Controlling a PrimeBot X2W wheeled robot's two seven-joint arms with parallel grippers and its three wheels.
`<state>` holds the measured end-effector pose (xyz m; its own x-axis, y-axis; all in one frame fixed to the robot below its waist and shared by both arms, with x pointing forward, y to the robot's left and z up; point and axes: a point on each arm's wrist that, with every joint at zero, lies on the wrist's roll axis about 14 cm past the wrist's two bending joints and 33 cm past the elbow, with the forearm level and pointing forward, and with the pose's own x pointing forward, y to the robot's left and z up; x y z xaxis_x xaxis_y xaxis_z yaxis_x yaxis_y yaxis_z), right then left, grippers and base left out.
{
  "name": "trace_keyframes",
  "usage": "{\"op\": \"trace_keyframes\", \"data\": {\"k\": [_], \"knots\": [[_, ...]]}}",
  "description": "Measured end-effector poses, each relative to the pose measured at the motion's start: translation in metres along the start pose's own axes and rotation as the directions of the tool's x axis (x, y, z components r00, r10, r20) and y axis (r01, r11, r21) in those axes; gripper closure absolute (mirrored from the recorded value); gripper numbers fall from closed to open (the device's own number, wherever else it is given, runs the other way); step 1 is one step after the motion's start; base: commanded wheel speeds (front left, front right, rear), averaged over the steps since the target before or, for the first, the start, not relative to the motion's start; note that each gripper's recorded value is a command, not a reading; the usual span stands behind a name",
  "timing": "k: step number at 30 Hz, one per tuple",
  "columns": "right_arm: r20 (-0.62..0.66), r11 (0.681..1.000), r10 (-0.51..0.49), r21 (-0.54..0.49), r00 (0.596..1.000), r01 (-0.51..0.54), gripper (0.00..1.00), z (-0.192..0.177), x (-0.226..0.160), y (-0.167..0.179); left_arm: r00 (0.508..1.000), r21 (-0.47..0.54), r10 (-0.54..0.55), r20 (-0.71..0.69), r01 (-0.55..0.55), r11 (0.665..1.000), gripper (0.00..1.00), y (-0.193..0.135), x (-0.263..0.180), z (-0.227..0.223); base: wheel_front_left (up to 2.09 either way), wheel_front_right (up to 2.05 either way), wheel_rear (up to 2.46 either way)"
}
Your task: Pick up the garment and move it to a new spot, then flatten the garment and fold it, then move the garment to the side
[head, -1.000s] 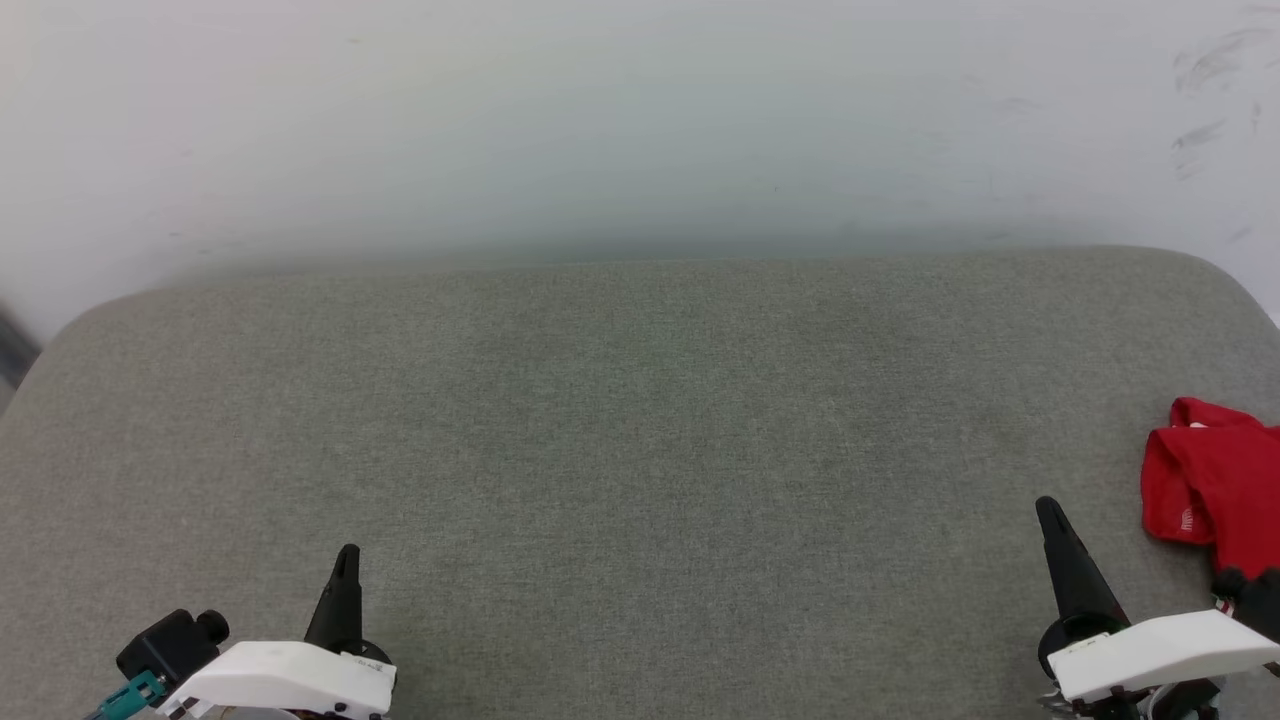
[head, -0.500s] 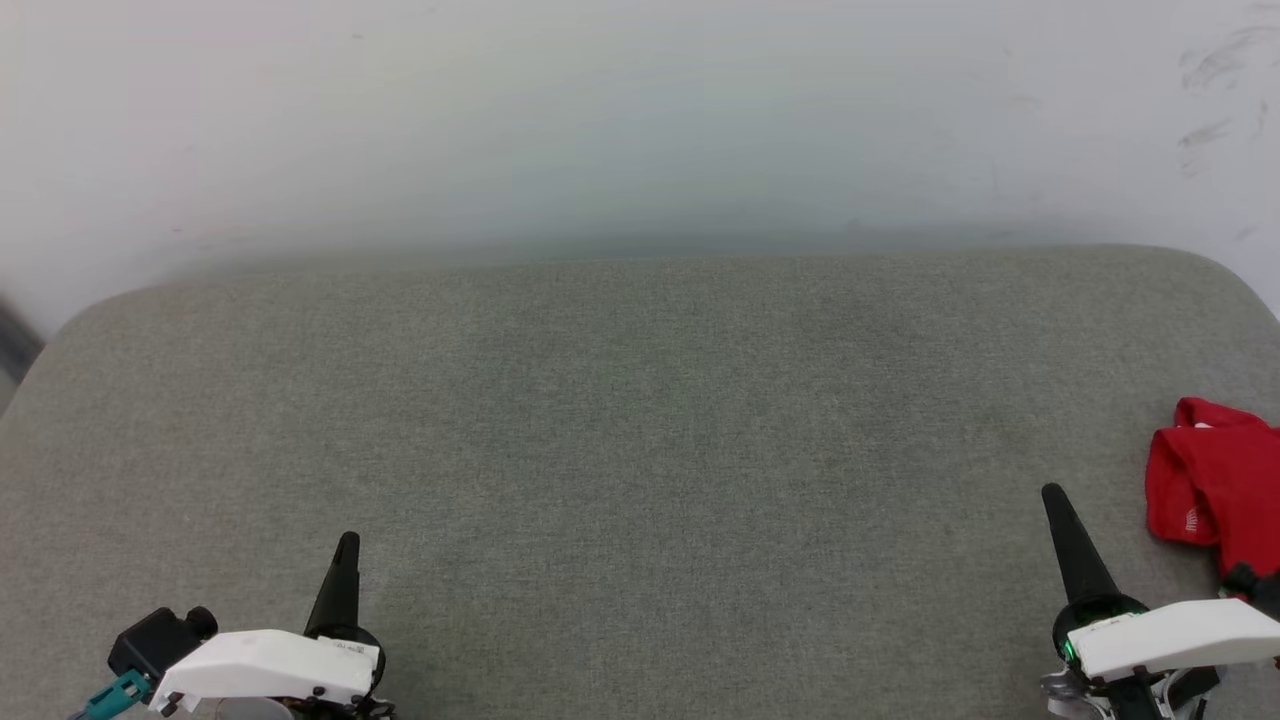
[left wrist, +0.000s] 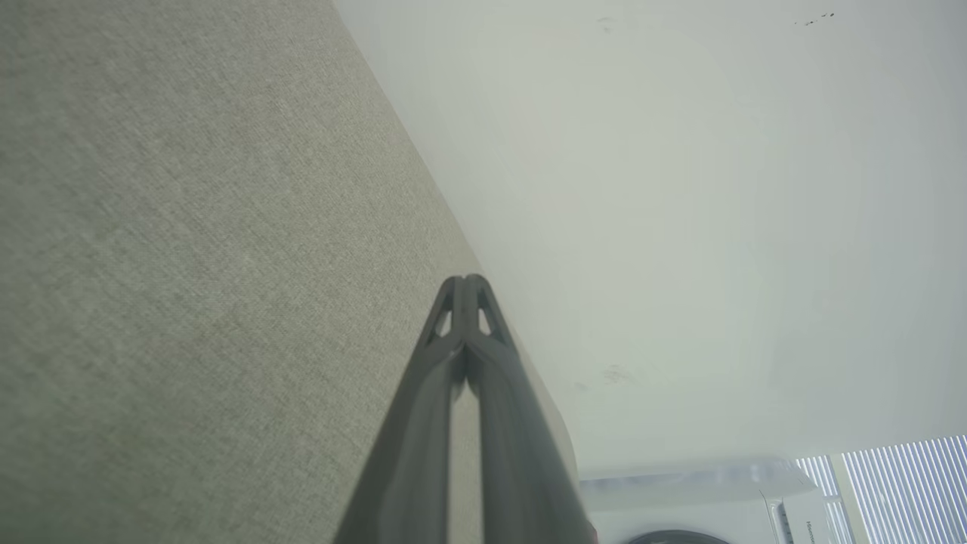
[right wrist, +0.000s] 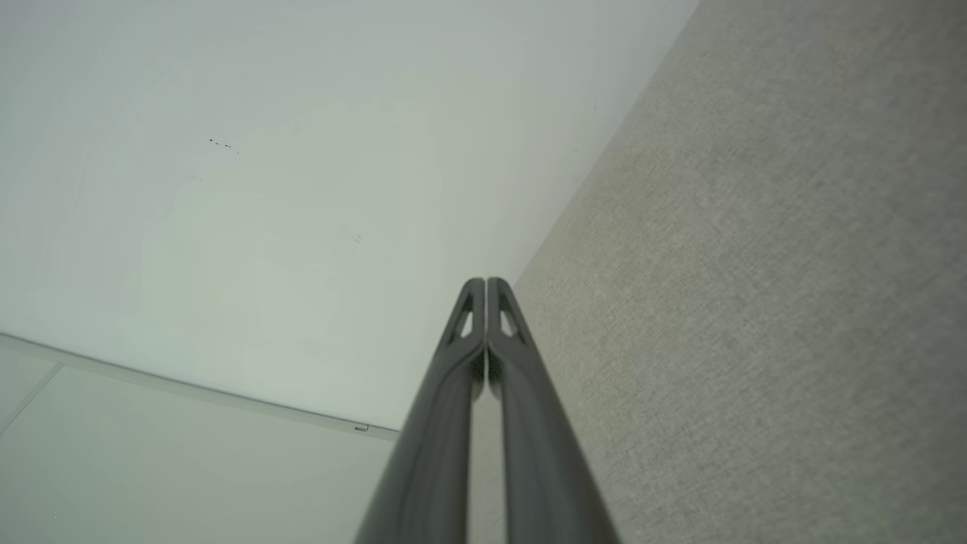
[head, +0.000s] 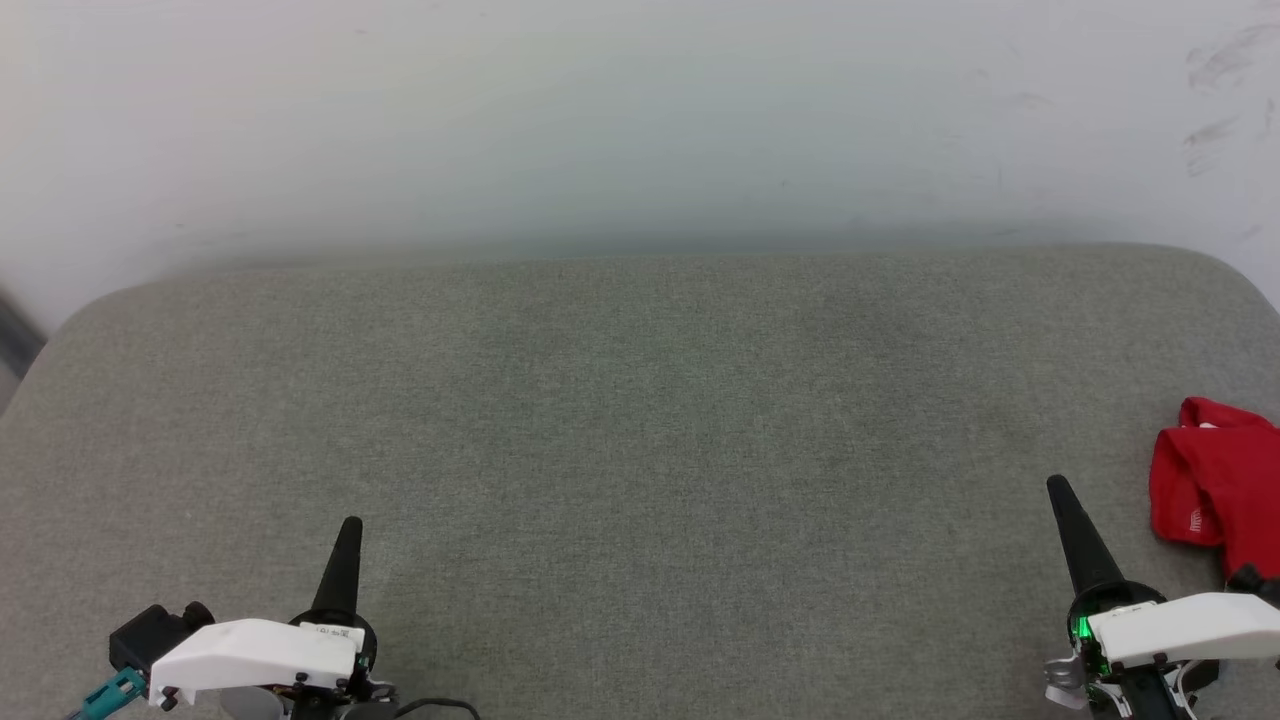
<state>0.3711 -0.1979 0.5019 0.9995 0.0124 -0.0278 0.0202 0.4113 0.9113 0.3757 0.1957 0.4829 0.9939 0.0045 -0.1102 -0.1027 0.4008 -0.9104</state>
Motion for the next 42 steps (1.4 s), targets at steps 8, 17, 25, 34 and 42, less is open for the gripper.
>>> {"op": "trace_keyframes", "data": {"k": [8, 17, 25, 34, 42], "knots": [[0.001, 0.997, -0.001, 0.077, 1.000, 0.001, 1.00, 0.000, 0.002, 0.000, 1.000, -0.076, -0.010, 0.001, 0.010, 0.997, 1.00, -0.002, 0.002, 0.002, 0.00, 0.00, 0.00], [0.005, 0.988, 0.001, 0.157, 1.000, -0.002, 1.00, 0.001, 0.006, 0.000, 1.000, -0.154, -0.030, 0.006, 0.030, 0.988, 1.00, -0.006, 0.004, 0.004, 0.00, 0.00, 0.00], [0.010, 0.975, 0.003, 0.223, 1.000, -0.005, 1.00, 0.002, 0.008, 0.000, 0.999, -0.219, -0.043, 0.008, 0.044, 0.975, 1.00, -0.009, 0.005, 0.005, 0.00, 0.00, 0.00], [0.014, 0.957, 0.006, 0.290, 1.000, -0.010, 1.00, 0.003, 0.011, 0.001, 0.998, -0.286, -0.062, 0.018, 0.065, 0.956, 1.00, -0.013, 0.007, 0.008, 0.00, 0.00, 0.00], [0.015, 0.939, 0.005, 0.345, 1.000, -0.010, 1.00, 0.003, 0.013, 0.000, 0.997, -0.339, -0.073, 0.026, 0.077, 0.938, 1.00, -0.015, 0.008, 0.010, 0.00, 0.00, 0.00]]}}
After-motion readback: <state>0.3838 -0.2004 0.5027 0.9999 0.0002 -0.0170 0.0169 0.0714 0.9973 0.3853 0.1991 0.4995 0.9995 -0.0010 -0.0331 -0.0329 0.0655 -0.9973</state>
